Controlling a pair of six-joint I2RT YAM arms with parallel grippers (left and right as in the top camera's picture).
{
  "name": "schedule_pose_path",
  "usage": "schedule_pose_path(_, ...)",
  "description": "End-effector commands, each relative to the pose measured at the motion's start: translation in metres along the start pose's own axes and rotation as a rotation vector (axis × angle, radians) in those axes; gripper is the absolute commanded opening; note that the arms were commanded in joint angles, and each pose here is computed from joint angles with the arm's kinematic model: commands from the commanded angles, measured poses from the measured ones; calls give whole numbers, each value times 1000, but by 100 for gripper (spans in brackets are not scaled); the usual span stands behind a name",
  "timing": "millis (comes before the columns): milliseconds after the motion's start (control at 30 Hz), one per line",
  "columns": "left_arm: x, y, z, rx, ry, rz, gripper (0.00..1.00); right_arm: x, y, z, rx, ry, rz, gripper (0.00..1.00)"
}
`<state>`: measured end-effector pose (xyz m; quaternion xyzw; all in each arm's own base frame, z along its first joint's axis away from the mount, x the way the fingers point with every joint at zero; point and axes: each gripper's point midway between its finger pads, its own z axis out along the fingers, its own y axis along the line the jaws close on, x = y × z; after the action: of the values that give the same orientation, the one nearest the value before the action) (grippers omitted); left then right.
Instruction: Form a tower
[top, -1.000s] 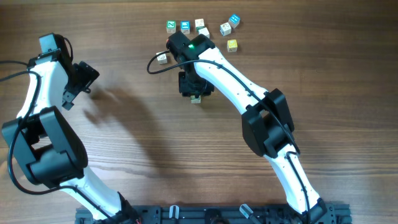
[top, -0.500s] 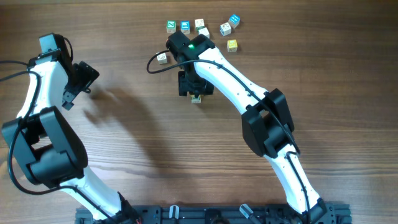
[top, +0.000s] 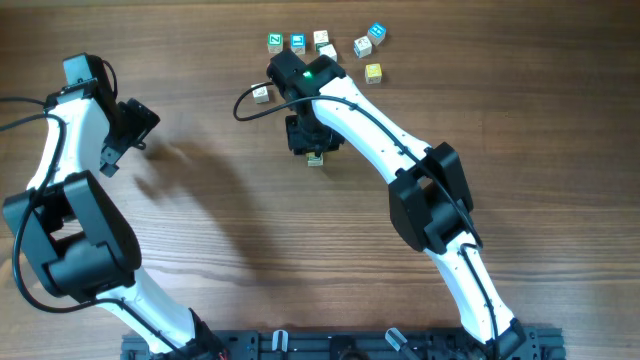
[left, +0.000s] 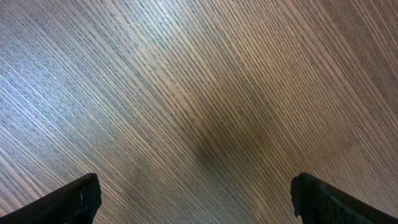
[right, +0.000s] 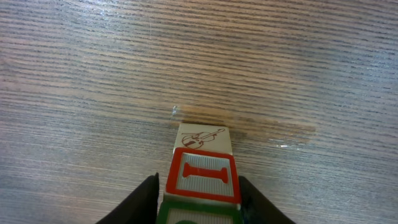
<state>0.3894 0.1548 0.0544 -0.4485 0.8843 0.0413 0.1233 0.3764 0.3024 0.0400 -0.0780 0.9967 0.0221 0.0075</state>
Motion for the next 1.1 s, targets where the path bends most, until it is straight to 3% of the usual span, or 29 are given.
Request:
schedule_pose_path(0,-8,0,-10,8,-31,-10,100,1,-5,13,27,19,-12,39)
schedule_pose_path(300,-8,0,-10,8,-31,-10,100,-1,-4,13,24,11,-65,41)
schedule_pose_path(433,-8,0,-10,8,-31,-10,100,0,-4,13,23,13,-64,46)
schedule_pose_path(667,-8,0,-10,8,-31,-10,100,0,-4,13,23,13,-63,35)
schedule_pose_path(733,-8,0,-10,8,-31,-10,100,0,-4,13,24,13,-63,43)
schedule_pose_path(800,-8,0,-10,8,-31,-10,100,0,-4,13,23,13,-63,63)
schedule_pose_path(867,-8,0,-10,8,-31,-10,100,-1,-4,13,22,11,-63,75)
schedule_pose_path(1000,-8,0,-10,8,-31,-10,100,-8,-2,11,9,-15,-60,83)
schedule_pose_path(1067,-8,0,-10,8,-31,-10,100,-30,-5,-17,-26,-86,-35,90)
